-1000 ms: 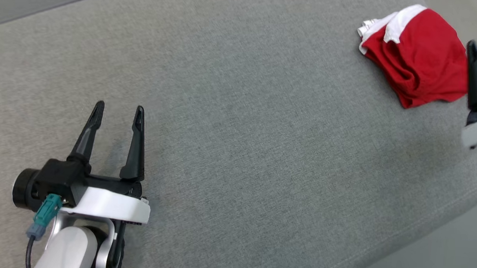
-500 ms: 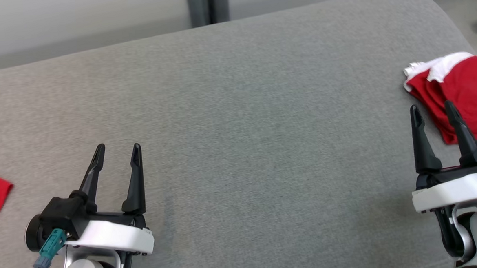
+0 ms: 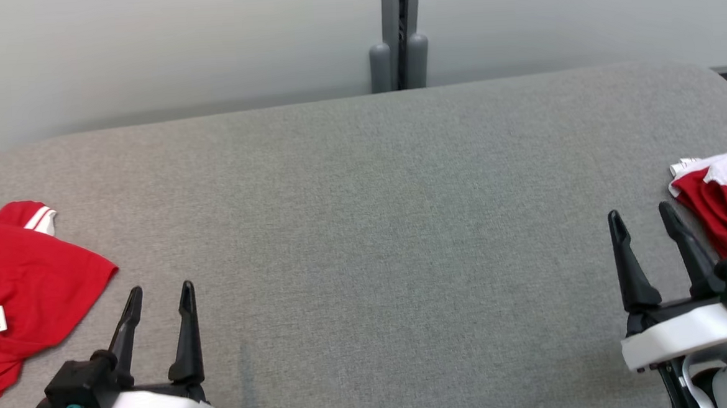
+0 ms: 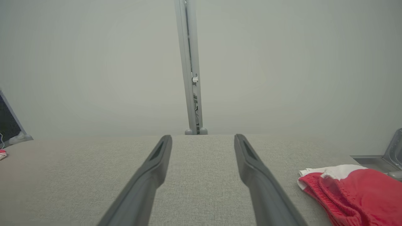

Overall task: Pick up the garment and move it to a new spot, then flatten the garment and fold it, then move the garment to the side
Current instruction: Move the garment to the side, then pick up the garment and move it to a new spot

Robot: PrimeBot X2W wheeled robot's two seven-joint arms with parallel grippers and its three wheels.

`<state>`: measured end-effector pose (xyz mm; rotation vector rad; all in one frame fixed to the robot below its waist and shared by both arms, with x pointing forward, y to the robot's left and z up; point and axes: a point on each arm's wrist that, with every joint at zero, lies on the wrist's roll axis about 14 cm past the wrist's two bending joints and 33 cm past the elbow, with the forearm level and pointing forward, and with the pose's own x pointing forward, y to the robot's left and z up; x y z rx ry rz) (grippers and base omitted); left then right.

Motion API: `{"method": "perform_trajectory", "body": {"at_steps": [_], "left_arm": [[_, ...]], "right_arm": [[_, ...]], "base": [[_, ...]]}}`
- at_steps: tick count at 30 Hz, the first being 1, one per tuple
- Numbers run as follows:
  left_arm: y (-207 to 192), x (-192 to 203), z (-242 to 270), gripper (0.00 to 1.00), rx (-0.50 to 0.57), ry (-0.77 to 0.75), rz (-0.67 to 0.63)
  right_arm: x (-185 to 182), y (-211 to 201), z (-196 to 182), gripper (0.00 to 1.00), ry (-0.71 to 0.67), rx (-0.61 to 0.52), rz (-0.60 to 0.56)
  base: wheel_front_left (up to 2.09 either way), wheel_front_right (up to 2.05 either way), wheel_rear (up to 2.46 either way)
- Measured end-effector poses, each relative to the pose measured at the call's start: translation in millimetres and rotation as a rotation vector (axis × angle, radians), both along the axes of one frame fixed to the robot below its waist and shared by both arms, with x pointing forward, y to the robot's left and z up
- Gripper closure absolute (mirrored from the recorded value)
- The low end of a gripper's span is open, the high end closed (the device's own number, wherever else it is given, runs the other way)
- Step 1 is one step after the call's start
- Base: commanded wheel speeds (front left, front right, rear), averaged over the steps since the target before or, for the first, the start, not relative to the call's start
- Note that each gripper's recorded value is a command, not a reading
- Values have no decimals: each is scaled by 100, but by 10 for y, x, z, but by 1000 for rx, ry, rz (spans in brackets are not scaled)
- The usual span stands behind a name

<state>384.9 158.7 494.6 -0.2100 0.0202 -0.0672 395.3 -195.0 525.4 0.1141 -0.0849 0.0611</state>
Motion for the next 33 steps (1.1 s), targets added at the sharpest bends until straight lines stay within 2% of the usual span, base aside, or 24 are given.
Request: {"method": "perform_trajectory", "body": {"at_steps": [14, 33], "left_arm": [[228, -418, 33, 0, 9, -8, 49], [242, -488, -8, 0, 14, 1, 39]], "right_arm": [[-353, 115, 28, 0, 18, -7, 34], [-509, 63, 56, 0, 22, 13, 0]], "base": [[0, 0, 0], [0, 0, 0]]}}
